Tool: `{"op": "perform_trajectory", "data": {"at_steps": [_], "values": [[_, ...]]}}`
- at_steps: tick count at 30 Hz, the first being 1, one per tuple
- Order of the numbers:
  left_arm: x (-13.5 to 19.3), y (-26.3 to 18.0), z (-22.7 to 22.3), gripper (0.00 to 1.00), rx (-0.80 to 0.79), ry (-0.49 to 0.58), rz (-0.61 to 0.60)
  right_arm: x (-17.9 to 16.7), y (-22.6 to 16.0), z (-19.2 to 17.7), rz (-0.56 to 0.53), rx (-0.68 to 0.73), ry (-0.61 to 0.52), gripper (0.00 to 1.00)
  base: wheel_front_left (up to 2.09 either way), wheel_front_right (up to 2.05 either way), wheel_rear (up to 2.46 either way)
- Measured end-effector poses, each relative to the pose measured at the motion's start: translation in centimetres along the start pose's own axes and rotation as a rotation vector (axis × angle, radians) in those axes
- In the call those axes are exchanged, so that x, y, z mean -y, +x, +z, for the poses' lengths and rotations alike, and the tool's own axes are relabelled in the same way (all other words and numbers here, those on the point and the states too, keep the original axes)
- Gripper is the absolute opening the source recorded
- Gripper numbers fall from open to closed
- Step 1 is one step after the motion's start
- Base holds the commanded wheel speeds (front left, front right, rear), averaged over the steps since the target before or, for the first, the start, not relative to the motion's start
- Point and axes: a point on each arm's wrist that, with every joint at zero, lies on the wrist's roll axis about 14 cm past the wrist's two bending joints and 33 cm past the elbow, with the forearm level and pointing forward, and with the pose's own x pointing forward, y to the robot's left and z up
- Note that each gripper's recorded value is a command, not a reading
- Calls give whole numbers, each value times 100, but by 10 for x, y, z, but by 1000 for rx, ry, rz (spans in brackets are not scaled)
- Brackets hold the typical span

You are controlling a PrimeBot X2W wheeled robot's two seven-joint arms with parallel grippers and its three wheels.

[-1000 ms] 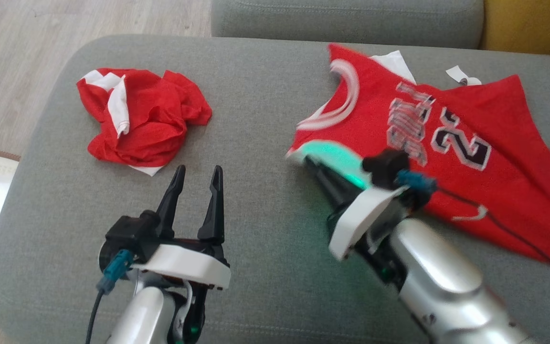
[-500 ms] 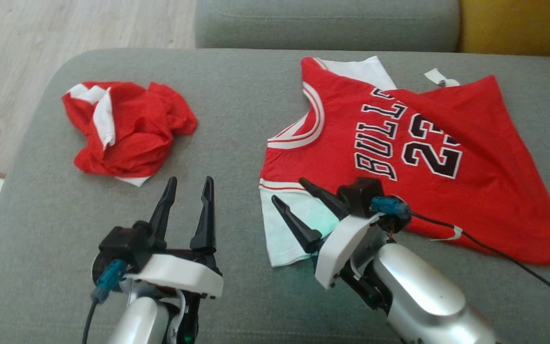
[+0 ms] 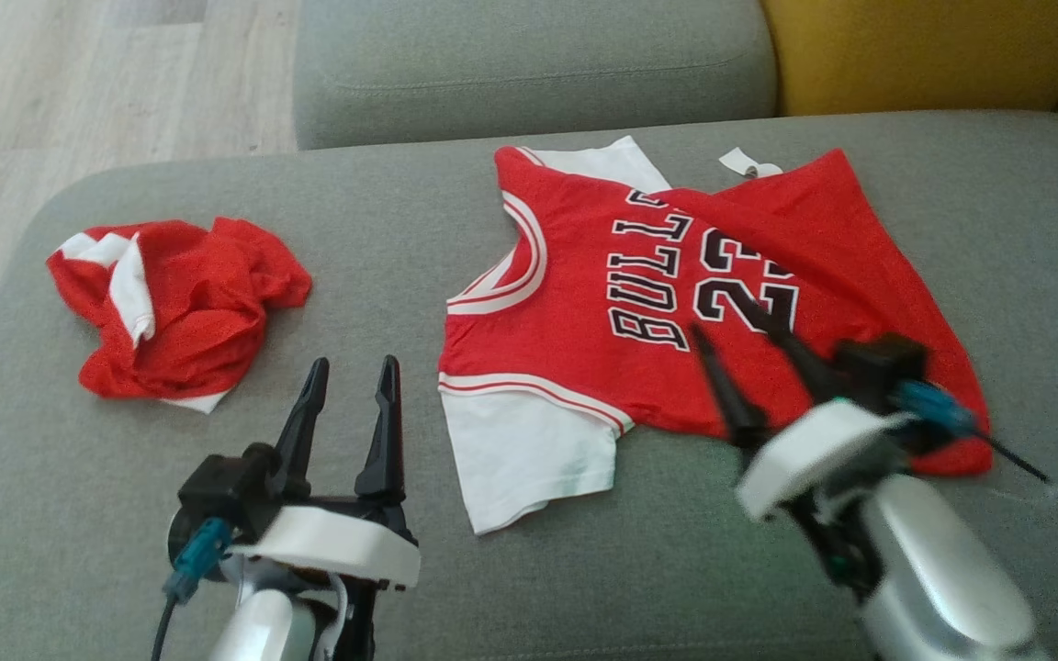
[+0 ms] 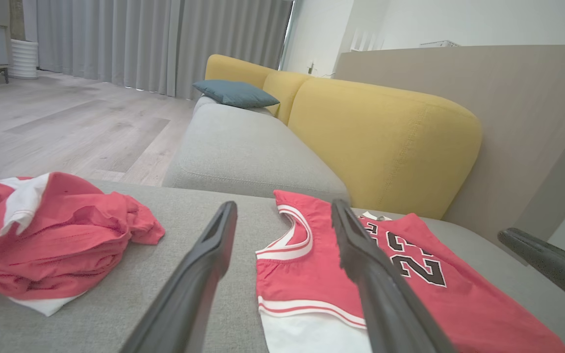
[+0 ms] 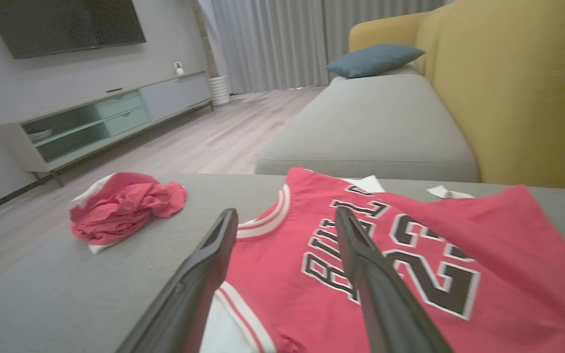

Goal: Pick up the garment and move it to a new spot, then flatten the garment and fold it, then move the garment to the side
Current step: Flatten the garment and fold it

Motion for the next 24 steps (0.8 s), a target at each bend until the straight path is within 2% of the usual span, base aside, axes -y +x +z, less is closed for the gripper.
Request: {"op": "perform_trajectory", "data": {"at_steps": [6, 12, 21, 24], "values": [[9, 4, -5, 100, -15, -5, -30, 67, -47, -9, -243, 29, 38, 100, 0, 0, 0], [17, 5, -19, 100, -55, -15, -55, 101, -88, -14, -418, 92, 50, 100, 0, 0, 0], [20, 3, -35, 100, -103, -20, -66, 106, -101, -24, -472, 98, 63, 100, 0, 0, 0], [25, -6, -62, 100, -193, -12, -86, 110, -103, -23, -485, 104, 62, 100, 0, 0, 0]]}}
